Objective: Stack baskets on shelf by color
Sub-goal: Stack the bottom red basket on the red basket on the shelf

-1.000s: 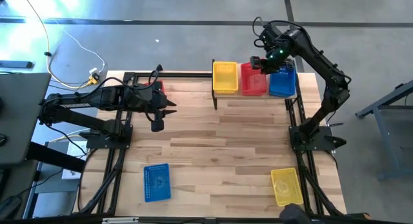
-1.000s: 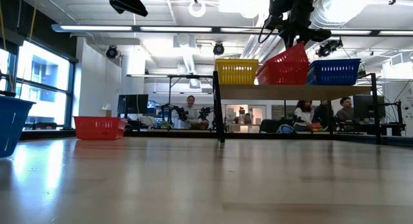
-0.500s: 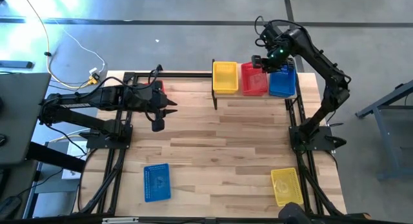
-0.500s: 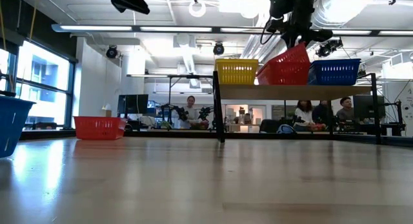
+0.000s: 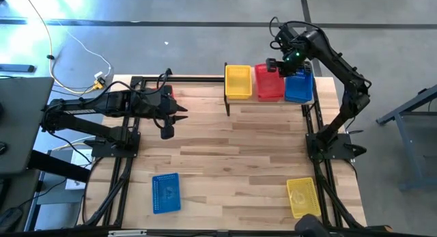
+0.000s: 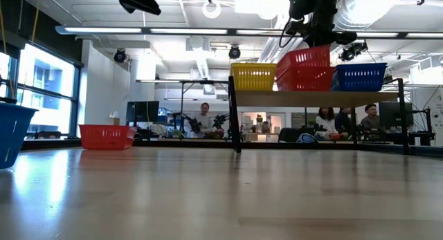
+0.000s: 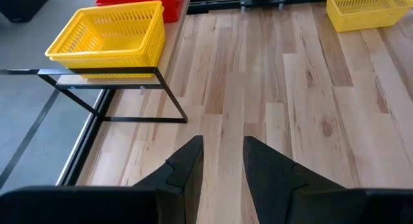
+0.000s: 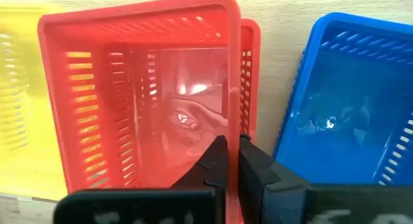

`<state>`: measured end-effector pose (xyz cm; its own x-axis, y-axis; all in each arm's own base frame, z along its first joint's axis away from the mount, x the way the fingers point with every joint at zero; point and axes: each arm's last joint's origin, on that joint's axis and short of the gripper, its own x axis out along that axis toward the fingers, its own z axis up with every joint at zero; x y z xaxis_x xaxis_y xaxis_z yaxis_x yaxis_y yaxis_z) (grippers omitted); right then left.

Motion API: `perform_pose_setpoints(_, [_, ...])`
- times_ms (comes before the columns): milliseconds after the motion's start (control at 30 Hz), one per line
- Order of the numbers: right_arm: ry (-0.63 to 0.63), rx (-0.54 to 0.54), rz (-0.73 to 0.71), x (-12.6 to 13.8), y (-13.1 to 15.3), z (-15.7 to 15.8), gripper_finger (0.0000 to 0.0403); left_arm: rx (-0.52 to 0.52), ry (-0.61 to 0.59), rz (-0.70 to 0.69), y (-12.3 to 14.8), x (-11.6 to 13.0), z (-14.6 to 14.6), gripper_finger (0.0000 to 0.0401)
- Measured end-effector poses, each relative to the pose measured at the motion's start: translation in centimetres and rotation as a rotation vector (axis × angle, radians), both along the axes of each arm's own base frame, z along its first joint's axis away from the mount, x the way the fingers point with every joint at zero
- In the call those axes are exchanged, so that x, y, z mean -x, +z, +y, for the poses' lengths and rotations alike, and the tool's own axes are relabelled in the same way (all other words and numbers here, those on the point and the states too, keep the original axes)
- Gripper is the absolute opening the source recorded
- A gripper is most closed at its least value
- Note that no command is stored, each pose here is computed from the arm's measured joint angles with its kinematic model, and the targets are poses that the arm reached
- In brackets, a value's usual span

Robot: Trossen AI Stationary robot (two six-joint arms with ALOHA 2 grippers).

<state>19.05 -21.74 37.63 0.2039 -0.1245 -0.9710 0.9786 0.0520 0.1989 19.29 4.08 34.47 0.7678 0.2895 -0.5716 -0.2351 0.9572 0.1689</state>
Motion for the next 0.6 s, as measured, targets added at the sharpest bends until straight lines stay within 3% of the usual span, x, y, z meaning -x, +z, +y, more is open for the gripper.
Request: perform_pose_setpoints(600, [-0.012,0.003,0.014,-0.34,-0.06,0.28,0.0004,-0.001,0.001,0.0,0.0,0.0,0.0,0.0099])
